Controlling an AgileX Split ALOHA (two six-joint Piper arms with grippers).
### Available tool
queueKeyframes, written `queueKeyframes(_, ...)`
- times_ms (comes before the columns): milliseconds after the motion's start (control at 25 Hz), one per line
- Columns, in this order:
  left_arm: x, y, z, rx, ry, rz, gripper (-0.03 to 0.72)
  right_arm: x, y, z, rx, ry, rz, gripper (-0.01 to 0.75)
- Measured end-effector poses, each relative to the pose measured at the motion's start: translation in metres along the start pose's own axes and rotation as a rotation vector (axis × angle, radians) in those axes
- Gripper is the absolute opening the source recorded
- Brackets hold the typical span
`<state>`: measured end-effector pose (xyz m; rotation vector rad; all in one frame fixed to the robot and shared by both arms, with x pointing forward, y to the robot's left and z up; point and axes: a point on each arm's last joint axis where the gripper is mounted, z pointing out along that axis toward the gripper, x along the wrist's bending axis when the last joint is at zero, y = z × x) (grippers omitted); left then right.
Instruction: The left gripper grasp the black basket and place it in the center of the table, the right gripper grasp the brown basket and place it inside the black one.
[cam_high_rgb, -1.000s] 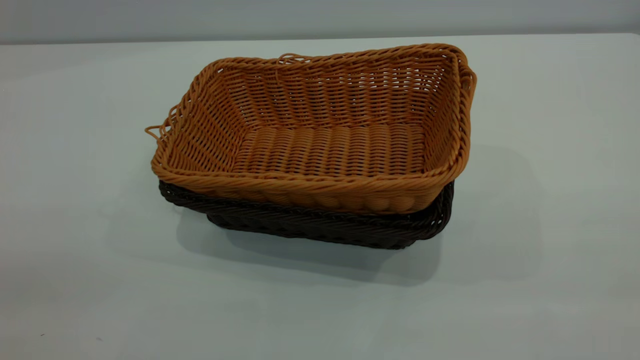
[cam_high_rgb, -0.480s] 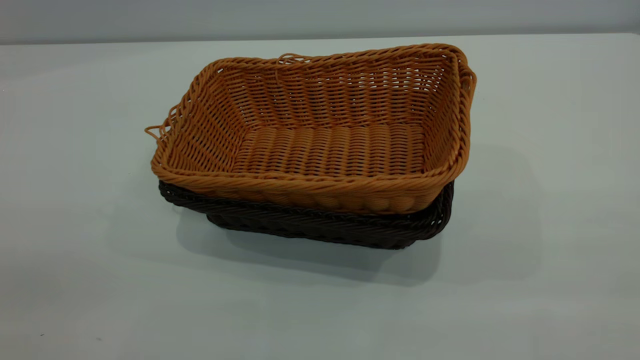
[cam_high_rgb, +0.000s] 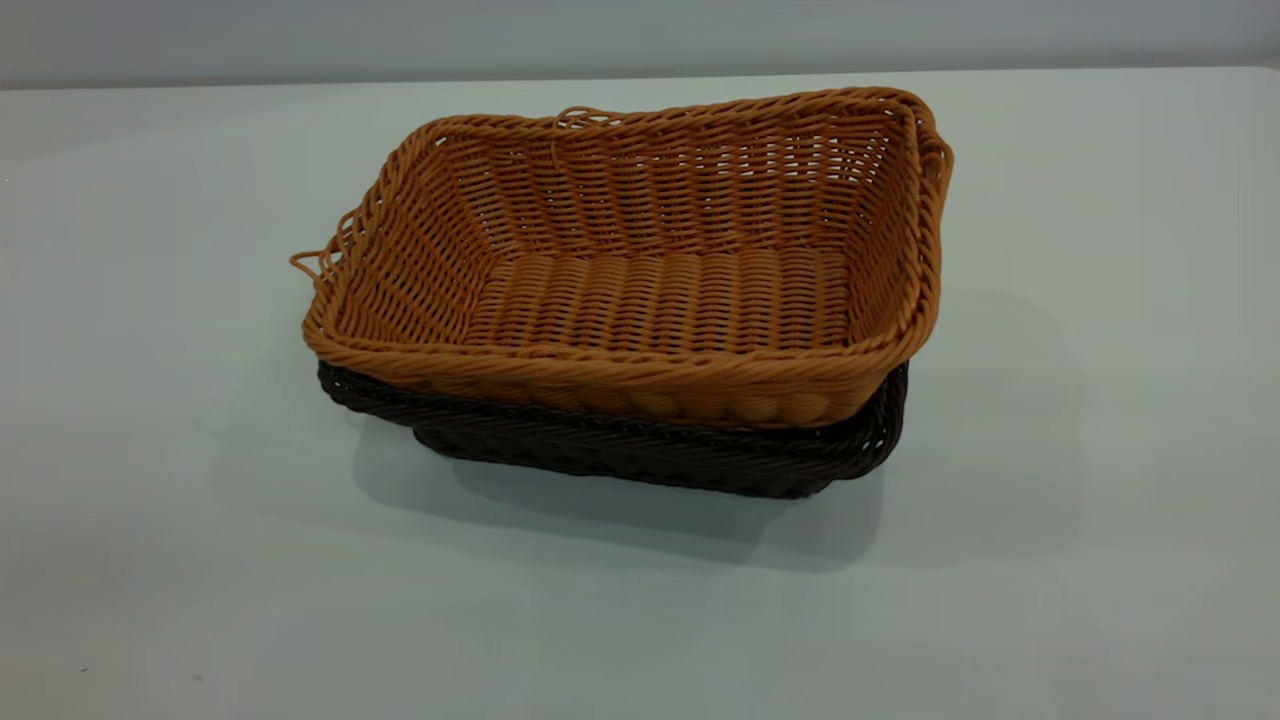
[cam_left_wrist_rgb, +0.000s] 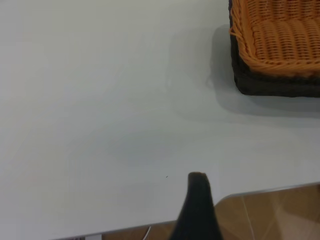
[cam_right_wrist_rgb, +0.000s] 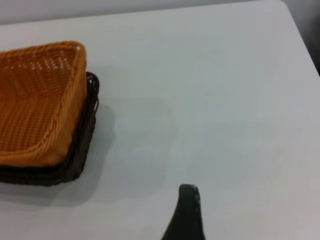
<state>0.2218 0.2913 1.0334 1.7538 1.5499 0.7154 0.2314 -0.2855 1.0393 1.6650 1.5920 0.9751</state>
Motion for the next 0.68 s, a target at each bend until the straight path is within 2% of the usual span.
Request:
queueKeyframes(240,0.0,0.0,0.0,0.0,0.0,0.0,0.543,-0.0089,-0.0008,0.0,0.009,-0.007,0.025,0.582)
queueKeyframes(680,0.0,0.0,0.0,0.0,0.0,0.0,0.543,-0.0097,-0.0008,0.0,0.009,-0.012,0.022,0.582)
